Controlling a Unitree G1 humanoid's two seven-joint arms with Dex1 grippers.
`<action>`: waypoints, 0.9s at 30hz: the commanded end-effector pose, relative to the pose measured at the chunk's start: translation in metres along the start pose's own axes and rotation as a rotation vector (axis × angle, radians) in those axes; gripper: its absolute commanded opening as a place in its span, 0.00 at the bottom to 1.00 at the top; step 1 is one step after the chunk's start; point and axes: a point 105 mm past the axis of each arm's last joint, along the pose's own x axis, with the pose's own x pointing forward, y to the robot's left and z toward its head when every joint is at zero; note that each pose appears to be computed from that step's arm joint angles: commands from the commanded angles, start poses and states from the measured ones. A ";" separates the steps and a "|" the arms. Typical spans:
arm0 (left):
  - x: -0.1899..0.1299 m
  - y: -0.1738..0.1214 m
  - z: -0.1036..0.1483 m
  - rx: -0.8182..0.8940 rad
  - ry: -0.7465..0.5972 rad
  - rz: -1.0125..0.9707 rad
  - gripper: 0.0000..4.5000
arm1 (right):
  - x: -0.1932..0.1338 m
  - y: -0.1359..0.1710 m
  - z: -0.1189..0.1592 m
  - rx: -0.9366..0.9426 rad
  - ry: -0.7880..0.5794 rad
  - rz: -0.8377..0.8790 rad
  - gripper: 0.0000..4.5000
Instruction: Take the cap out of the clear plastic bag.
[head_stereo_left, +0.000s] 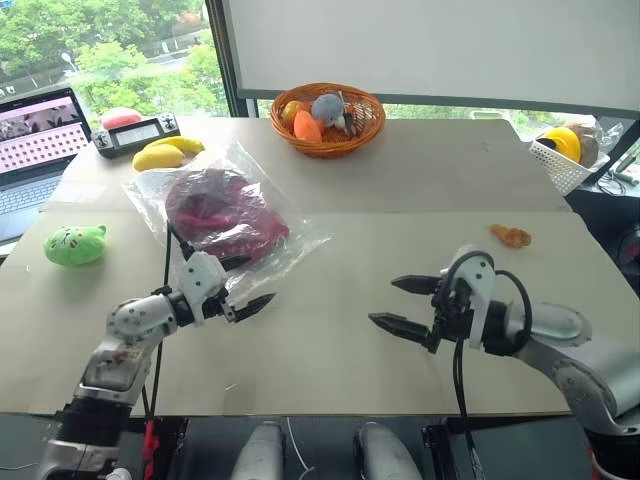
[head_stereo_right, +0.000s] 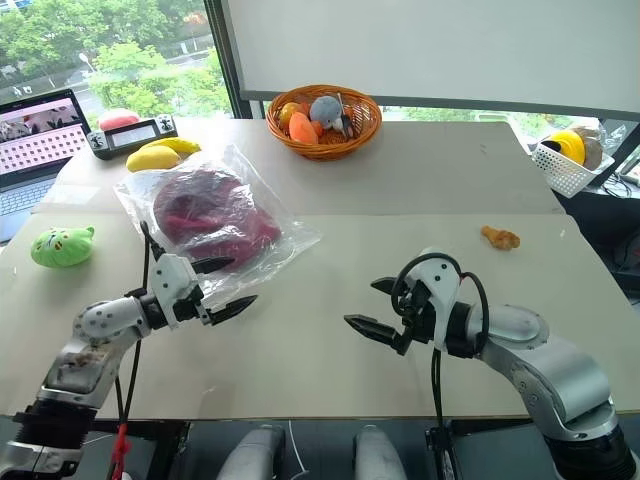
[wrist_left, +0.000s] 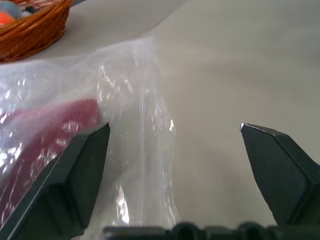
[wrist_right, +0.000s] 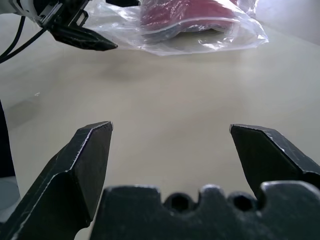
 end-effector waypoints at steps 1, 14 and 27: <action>0.003 0.017 -0.004 0.267 0.051 0.149 0.99 | -0.004 0.003 0.011 -0.034 -0.040 -0.014 1.00; 0.017 0.037 0.002 0.545 0.038 0.308 0.99 | -0.007 0.000 0.012 -0.033 -0.051 -0.048 1.00; 0.012 0.048 -0.010 0.302 0.064 0.396 0.84 | -0.006 -0.001 0.011 -0.030 -0.053 -0.055 1.00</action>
